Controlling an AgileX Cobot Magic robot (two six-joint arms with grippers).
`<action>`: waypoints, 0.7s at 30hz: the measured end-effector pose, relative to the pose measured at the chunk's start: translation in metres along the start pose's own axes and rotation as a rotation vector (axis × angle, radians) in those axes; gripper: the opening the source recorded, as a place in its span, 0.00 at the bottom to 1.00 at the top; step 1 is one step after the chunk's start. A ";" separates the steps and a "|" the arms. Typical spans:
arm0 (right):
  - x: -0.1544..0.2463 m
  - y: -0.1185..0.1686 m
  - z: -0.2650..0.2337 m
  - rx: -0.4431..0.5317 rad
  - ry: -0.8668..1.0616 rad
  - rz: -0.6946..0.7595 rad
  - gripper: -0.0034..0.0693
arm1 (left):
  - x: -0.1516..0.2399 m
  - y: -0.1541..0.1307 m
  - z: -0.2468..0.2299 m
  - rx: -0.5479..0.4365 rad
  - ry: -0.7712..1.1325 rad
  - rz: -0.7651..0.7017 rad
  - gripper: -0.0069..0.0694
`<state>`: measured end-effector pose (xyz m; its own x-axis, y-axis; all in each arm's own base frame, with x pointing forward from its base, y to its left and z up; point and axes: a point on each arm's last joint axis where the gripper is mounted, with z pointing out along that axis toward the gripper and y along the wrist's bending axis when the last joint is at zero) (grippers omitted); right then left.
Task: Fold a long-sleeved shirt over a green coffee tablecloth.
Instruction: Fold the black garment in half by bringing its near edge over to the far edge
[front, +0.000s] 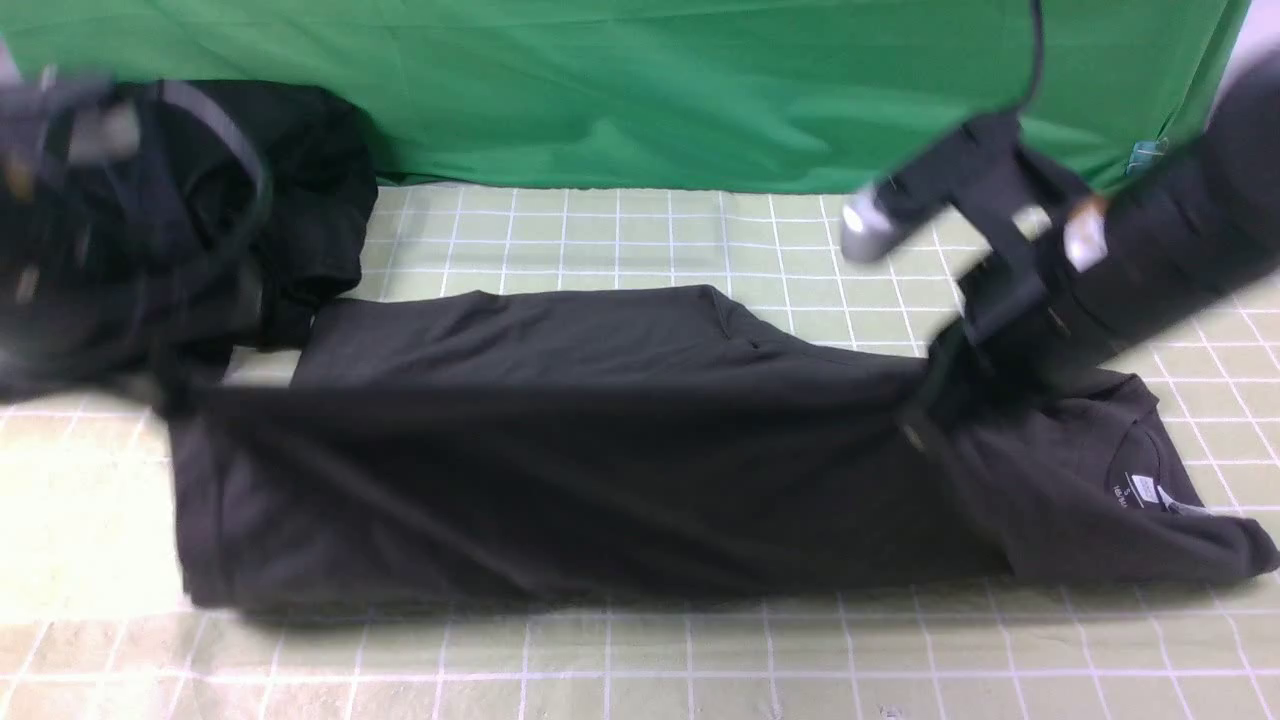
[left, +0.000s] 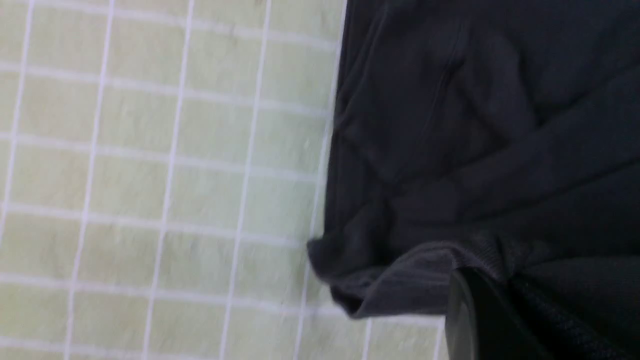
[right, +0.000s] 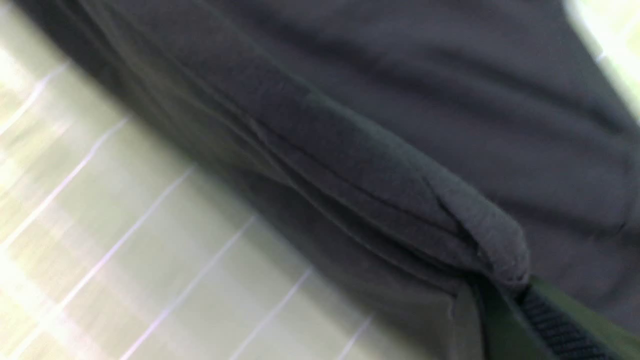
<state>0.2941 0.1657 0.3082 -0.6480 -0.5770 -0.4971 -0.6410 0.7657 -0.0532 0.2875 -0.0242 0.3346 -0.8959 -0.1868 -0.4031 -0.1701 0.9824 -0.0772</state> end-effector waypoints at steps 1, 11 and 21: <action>-0.002 -0.001 0.001 0.002 -0.001 0.000 0.06 | -0.005 -0.001 0.003 0.001 0.002 -0.002 0.11; -0.068 -0.056 0.099 0.060 -0.066 0.060 0.06 | -0.123 0.002 0.114 -0.054 0.013 -0.029 0.11; -0.078 -0.074 0.172 0.091 -0.135 0.100 0.13 | -0.157 0.000 0.184 -0.105 -0.006 0.009 0.12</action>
<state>0.4627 0.2032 0.2020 -0.6418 -0.4578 -0.6152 -0.5323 0.8434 -0.0724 0.5041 0.0053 0.2301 -0.8952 -0.1774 -0.4088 -0.2042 0.9787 0.0224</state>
